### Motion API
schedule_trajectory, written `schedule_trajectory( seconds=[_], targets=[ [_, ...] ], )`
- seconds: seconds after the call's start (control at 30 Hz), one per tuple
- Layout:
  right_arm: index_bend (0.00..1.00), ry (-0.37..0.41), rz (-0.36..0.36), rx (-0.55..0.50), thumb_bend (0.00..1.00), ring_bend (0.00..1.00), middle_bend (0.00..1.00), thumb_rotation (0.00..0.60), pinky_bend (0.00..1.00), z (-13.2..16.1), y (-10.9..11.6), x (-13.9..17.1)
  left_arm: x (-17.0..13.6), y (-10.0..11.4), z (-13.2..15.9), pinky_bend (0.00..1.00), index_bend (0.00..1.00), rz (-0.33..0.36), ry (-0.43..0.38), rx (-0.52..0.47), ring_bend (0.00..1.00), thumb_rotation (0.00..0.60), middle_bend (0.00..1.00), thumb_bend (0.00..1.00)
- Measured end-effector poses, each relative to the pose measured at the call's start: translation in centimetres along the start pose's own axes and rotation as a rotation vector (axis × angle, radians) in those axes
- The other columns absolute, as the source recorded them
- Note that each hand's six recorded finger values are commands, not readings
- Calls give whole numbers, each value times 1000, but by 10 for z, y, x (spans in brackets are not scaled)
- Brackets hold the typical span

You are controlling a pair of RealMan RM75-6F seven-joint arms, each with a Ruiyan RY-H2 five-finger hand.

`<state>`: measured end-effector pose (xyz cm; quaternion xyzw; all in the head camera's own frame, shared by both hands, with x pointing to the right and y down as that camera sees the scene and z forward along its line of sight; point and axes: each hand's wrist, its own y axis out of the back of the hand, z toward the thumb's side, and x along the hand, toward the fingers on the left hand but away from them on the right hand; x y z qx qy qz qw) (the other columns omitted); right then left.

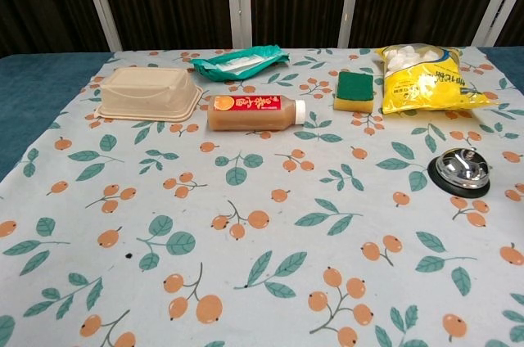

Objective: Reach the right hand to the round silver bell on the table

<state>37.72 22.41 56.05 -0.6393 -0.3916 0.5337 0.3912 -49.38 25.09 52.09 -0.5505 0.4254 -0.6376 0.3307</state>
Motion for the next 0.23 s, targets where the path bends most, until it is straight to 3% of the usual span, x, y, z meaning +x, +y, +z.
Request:
schedule_trajectory(
  seconds=[0.23],
  targets=[
    [36, -29, -20, 35, 1000, 0, 0, 600, 0, -21, 1, 14, -1, -3, 4, 73, 35, -11, -15, 10, 0, 600, 0, 467]
  ],
)
